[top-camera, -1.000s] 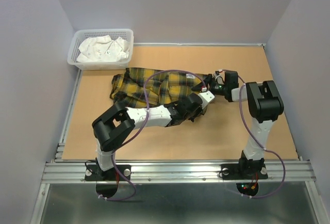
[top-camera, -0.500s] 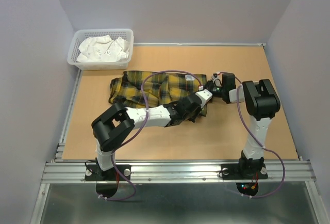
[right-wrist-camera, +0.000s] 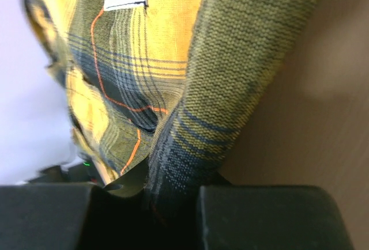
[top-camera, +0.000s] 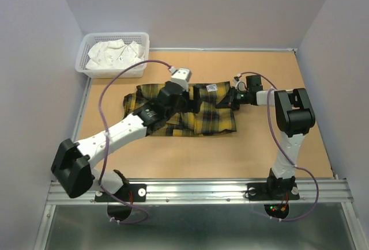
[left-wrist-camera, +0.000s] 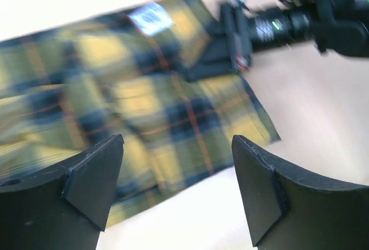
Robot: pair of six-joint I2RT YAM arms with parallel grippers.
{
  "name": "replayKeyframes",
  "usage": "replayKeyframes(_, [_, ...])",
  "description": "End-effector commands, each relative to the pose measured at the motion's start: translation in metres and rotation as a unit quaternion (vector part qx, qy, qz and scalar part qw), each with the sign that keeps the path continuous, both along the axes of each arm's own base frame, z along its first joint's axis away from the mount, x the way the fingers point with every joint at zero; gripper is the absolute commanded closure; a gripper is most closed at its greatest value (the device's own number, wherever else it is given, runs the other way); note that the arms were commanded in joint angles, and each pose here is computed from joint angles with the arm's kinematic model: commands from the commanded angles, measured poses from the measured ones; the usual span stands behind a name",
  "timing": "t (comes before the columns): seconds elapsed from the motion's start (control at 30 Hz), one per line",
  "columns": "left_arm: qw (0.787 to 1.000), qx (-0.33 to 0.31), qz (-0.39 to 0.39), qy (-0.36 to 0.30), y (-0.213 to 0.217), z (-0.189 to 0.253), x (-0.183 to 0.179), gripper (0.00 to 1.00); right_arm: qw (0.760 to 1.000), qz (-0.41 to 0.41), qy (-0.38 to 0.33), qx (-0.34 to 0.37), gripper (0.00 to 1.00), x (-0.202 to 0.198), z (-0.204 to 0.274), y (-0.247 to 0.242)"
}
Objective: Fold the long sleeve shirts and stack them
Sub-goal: Fold the shirt
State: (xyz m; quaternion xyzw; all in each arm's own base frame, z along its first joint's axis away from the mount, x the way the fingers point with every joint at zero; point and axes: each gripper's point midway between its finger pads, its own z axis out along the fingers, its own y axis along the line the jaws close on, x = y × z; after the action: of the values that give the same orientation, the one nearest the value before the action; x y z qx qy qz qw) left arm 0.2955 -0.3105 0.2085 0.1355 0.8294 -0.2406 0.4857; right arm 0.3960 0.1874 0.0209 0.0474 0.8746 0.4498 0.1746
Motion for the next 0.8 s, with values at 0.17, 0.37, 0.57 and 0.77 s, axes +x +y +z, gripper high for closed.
replayKeyframes(0.17, [0.979, -0.019, 0.178, 0.094, 0.139, -0.042, 0.014, 0.10, 0.942, 0.123, 0.024, -0.312, 0.99, -0.006, -0.012, -0.085])
replayKeyframes(0.37, [0.961, -0.035, 0.231, 0.151, 0.185, -0.085, 0.010, 0.12, 0.900, 0.132, -0.016, -0.415, 0.99, 0.026, 0.029, -0.120])
replayKeyframes(0.57, [0.948, -0.052, 0.245, 0.197, 0.193, -0.117, 0.009, 0.14, 0.862, 0.098, -0.074, -0.492, 0.99, 0.058, 0.086, -0.146])
replayKeyframes(0.77, [0.954, -0.091, 0.185, 0.217, 0.169, -0.122, 0.012, 0.18, 0.847, 0.082, -0.120, -0.511, 0.99, 0.072, 0.123, -0.146])
